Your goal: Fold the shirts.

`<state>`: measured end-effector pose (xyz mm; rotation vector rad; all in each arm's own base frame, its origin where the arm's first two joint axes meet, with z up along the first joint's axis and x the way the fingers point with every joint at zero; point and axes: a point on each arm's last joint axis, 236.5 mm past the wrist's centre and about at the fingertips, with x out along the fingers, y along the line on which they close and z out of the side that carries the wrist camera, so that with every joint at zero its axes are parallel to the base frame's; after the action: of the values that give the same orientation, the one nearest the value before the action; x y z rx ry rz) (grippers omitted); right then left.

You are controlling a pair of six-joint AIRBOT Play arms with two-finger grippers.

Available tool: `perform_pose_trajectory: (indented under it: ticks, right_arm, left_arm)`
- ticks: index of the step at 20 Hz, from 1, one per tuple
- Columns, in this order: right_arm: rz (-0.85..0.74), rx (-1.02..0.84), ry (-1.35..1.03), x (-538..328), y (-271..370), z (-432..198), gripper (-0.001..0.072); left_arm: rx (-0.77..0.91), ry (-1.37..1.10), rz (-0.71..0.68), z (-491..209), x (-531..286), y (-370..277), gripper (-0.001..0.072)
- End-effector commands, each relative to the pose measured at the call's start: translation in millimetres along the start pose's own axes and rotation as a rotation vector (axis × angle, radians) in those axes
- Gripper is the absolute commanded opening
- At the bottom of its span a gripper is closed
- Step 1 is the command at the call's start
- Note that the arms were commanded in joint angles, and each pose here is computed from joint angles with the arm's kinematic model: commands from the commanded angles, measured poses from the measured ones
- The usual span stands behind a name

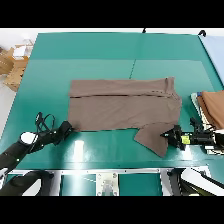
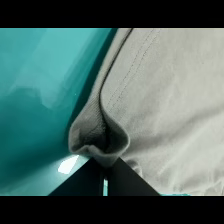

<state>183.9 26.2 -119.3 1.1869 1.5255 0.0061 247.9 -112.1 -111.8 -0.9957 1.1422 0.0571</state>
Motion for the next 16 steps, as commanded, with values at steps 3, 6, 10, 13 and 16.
perform_pose_trajectory:
  ticks: [3,6,10,13,16]
  right_arm:
    - [-0.037,-0.044,-0.097,-12,0,31,0.0333]
    - [-0.034,-0.053,-0.111,-15,4,37,0.0264]
    - [-0.037,-0.069,-0.126,-19,5,41,0.0021]
    - [-0.067,-0.064,-0.171,-30,6,44,0.0021]
    - [-0.131,-0.038,-0.219,-45,0,41,0.0020]
  left_arm:
    - [0.028,0.024,-0.010,-2,-3,-9,0.0024]
    - [0.062,0.007,-0.027,7,-6,-22,0.0023]
    - [0.074,0.006,-0.021,7,-7,-21,0.0023]
    - [0.058,0.043,-0.014,-1,-7,-20,0.0022]
    - [0.064,0.061,0.032,-3,-9,-13,0.0021]
